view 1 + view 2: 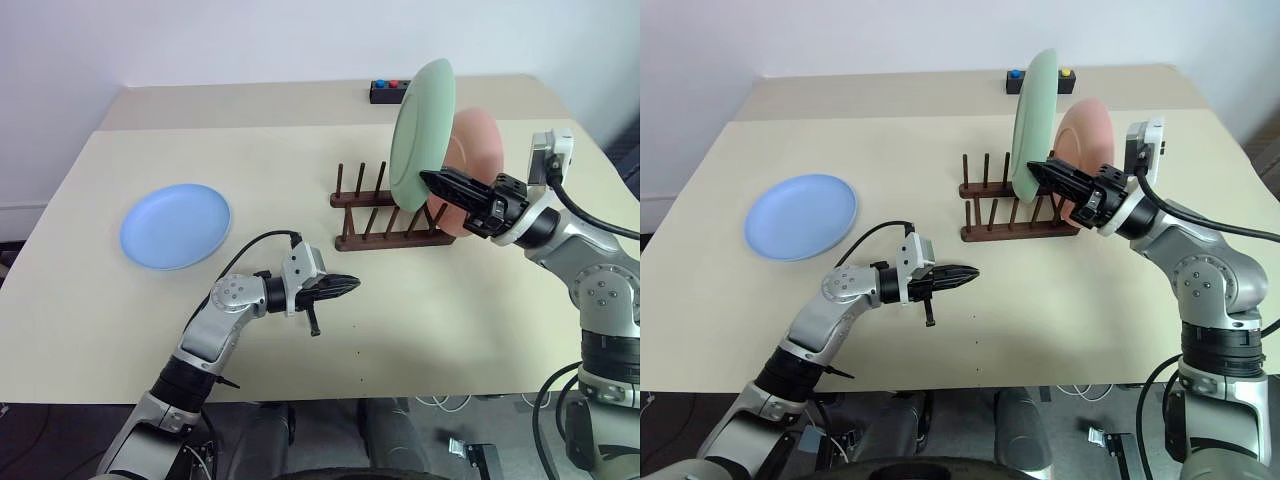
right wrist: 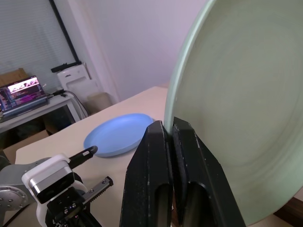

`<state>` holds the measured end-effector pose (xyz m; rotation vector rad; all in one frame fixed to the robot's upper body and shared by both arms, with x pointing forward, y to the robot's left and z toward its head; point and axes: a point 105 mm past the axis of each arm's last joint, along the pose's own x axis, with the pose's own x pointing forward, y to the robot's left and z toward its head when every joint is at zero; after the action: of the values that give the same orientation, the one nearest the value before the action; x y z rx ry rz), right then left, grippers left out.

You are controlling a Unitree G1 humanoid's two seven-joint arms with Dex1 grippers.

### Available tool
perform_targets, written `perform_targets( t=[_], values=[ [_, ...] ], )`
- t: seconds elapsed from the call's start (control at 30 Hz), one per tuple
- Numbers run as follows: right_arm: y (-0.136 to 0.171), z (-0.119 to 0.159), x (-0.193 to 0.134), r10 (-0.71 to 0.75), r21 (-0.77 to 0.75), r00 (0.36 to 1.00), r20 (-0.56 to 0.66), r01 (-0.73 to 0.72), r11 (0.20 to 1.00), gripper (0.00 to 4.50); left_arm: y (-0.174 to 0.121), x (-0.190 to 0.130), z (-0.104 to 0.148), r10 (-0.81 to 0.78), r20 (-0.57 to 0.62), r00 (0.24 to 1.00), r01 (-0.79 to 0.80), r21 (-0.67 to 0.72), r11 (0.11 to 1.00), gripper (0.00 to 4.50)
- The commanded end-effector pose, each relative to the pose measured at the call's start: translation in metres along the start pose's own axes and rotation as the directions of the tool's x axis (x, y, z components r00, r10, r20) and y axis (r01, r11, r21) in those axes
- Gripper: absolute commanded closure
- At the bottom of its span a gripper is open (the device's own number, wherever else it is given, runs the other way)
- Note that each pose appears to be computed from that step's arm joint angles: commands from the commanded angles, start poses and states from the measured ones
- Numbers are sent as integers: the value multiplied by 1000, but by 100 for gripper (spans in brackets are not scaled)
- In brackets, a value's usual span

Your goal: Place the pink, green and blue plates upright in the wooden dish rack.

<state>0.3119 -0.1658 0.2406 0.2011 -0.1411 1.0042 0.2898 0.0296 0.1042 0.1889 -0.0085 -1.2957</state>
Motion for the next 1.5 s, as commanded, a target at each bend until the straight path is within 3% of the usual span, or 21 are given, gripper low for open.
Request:
perform_targets(
  t=[0.03, 0.17, 0.2, 0.27, 0.47, 0.9, 1.37, 1.5],
  values=[
    [0, 9, -4, 5, -19, 1000, 20, -5, 1000, 449, 0, 0, 10, 1, 31, 1000, -2, 32, 999, 450],
    [0, 7, -4, 5, -13, 1000, 16, -5, 1000, 449, 0, 0, 10, 2, 30, 1000, -3, 31, 1000, 450],
    [0, 7, -4, 6, -13, 1000, 15, -6, 1000, 386, 0, 0, 10, 2, 30, 1000, -3, 31, 1000, 450],
    [0, 7, -5, 7, -14, 1000, 14, -7, 1000, 306, 0, 0, 10, 2, 30, 1000, -3, 32, 999, 450],
    [0, 9, -4, 3, -33, 1000, 16, -3, 999, 7, 0, 0, 10, 2, 30, 1000, -3, 32, 999, 450],
    [-2, 22, -3, -42, -166, 999, 11, 44, 985, 2, 0, 0, 10, 2, 30, 1000, -3, 31, 1000, 450],
    [19, 52, -4, -16, -377, 1000, -10, 11, 926, 2, 2, 0, 10, 10, 30, 999, -11, 32, 999, 450],
    [23, 75, -3, -18, -482, 999, 44, 37, 876, 2, 12, -8, 14, 61, 43, 997, -61, 19, 998, 450]
  ],
)
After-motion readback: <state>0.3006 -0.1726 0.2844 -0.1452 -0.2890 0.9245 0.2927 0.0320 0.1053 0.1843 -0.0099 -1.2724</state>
